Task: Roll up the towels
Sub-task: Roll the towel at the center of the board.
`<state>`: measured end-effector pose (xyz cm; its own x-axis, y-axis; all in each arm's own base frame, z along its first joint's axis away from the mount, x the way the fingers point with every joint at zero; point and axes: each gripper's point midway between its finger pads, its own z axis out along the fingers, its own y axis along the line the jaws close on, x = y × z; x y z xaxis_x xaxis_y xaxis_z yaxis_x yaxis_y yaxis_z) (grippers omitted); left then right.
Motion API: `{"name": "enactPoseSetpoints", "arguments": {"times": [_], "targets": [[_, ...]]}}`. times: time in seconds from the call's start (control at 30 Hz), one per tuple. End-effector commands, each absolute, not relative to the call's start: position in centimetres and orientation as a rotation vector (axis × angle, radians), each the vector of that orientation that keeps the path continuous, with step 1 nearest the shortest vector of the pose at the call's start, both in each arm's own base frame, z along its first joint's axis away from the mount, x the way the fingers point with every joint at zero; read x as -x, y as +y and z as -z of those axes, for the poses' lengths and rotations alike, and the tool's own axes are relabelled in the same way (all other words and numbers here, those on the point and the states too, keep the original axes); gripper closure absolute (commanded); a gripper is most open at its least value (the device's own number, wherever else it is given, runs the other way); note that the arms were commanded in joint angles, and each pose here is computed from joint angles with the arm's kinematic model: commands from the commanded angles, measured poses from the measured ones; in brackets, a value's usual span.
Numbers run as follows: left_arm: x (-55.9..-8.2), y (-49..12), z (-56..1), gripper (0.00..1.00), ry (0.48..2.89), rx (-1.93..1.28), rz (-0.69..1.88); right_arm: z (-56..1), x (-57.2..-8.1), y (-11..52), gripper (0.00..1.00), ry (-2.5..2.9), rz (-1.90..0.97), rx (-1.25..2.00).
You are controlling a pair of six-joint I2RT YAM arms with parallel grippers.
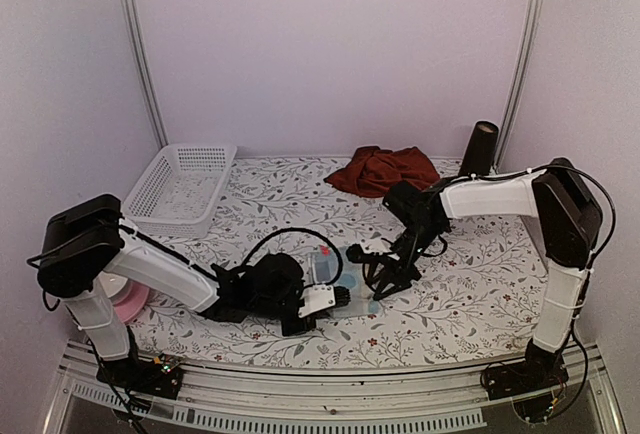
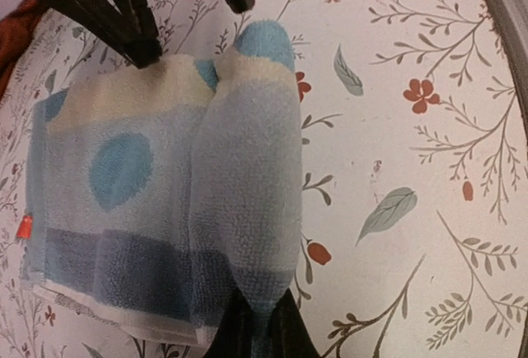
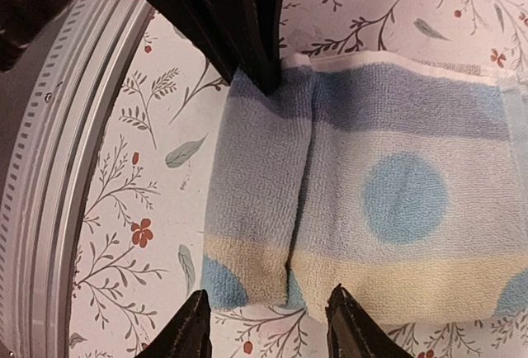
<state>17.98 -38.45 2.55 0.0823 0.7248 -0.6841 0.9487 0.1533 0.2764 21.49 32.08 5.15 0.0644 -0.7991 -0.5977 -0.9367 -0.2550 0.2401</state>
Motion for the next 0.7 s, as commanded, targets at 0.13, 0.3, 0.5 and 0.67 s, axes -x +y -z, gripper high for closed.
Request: {"name": "enactPoseSetpoints", "arguments": {"times": [0.13,0.3,0.5,0.67], "targets": [[-18.5,-38.3,-2.1,1.0,1.893,-1.563,0.583,-7.1,-21.9,31.9,0.49,1.572,-0.824,2.114],[-19.0,-38.1,-2.6,1.0,1.948,-1.506,0.699,-7.2,-20.4,32.0,0.45,1.487,-0.827,2.166],[-19.2,-38.0,-2.4,1.0,1.995,-1.479,0.781,-7.5,-19.0,32.8,0.45,1.426,-0.864,2.198],[-19.3,-38.0,-1.7,1.0,2.035,-1.48,0.806,-8.0,-17.9,33.5,0.45,1.395,-0.922,2.208]]}}
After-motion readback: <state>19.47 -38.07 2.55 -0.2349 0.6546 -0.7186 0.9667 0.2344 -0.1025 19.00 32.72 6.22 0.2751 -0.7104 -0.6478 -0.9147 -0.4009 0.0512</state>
